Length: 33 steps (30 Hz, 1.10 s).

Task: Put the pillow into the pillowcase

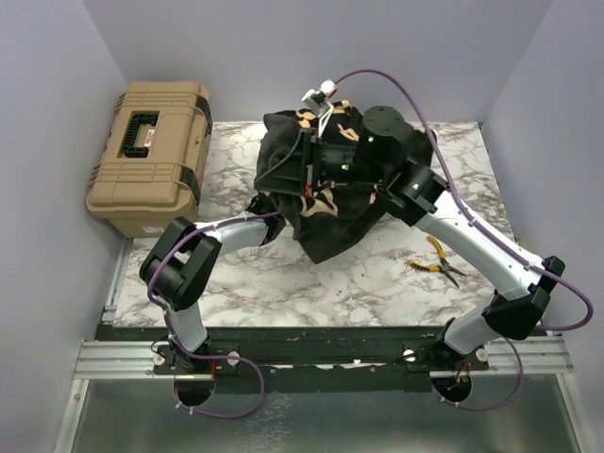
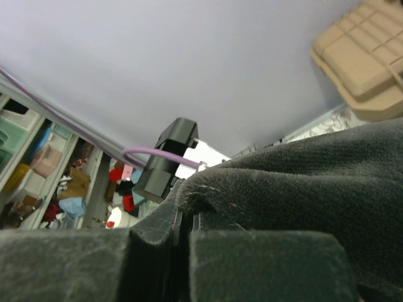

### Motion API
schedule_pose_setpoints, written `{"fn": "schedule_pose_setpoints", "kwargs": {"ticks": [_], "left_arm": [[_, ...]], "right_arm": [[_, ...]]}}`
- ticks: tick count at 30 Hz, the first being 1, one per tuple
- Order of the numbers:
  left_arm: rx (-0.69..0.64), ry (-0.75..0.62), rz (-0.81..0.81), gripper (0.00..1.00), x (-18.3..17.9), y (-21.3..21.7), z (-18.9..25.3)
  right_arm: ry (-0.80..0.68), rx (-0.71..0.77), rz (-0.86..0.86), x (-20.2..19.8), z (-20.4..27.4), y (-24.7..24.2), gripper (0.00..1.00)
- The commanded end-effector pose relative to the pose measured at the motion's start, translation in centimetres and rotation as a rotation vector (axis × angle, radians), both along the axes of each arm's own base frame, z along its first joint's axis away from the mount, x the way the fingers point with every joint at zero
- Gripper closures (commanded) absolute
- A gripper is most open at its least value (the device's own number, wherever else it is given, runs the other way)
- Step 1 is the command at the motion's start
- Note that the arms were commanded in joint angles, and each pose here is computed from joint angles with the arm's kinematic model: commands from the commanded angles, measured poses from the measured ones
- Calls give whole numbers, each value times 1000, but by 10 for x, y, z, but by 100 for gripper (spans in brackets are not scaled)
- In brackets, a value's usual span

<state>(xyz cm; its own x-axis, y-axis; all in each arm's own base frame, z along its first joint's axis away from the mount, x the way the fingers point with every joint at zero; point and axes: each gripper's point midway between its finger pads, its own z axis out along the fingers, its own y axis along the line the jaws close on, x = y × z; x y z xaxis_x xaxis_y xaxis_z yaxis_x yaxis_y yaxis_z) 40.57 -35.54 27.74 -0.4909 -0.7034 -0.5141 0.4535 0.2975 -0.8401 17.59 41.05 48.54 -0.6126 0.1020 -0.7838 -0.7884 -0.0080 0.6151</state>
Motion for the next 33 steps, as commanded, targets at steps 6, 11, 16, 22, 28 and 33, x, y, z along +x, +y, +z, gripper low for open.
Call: {"fn": "schedule_pose_setpoints", "kwargs": {"ticks": [6, 11, 16, 22, 28, 33], "left_arm": [[83, 257, 8, 100, 34, -1, -93], [152, 309, -13, 100, 4, -9, -129], [225, 405, 9, 100, -24, -5, -181], [262, 481, 22, 100, -34, 5, -211], [217, 369, 59, 100, -30, 23, -154], [214, 67, 246, 100, -26, 66, -15]], "right_arm": [[-232, 294, 547, -188, 95, -19, 100], [-216, 315, 478, -175, 107, -5, 100], [-196, 314, 540, -177, 108, 8, 100], [-200, 222, 442, -163, 90, 13, 100], [-252, 213, 301, -139, 118, 0, 100], [-243, 246, 338, -127, 132, 1, 100]]}}
